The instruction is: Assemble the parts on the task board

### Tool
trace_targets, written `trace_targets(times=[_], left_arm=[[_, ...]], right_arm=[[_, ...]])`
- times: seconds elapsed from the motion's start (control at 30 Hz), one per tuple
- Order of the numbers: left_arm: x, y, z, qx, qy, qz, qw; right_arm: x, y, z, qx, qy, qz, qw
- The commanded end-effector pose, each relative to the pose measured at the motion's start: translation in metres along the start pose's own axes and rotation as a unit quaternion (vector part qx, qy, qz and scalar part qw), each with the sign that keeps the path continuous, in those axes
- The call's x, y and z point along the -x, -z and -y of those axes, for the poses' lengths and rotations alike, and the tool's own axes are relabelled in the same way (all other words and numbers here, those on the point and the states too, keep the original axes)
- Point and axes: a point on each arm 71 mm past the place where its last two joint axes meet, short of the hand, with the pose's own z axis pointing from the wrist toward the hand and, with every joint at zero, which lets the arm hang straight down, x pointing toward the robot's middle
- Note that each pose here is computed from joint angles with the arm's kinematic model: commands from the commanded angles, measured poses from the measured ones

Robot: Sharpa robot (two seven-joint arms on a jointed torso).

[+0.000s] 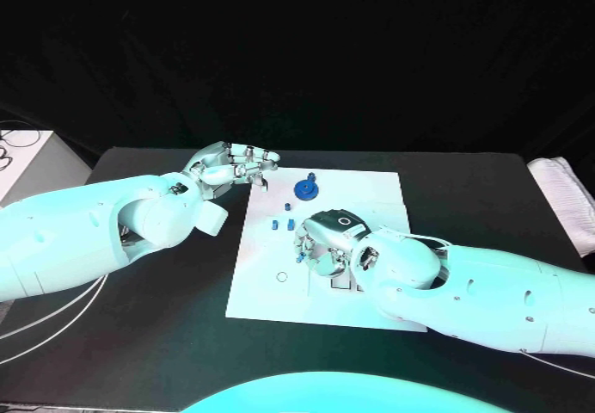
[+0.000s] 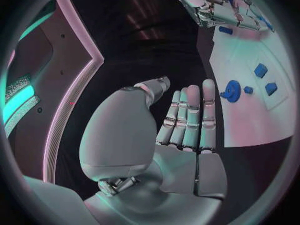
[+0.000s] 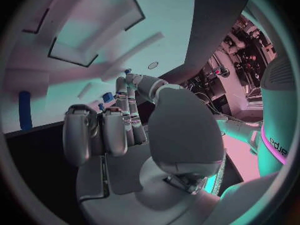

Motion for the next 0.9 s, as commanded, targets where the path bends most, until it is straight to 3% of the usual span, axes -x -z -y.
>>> trace_targets(times=[0.03, 0.9], left_arm=[[-0.003, -0.0004, 0.0014, -0.003, 0.002, -0.012, 1.0], [-0.0028, -0.0002, 0.0008, 0.001, 0.002, -0.014, 1.0]], right_arm=[[-0.0018, -0.0007, -0.001, 0.001, 0.011, -0.005, 1.0], [-0.0108, -0.0064, -0.0069, 0.005, 0.02, -0.02, 1.0]])
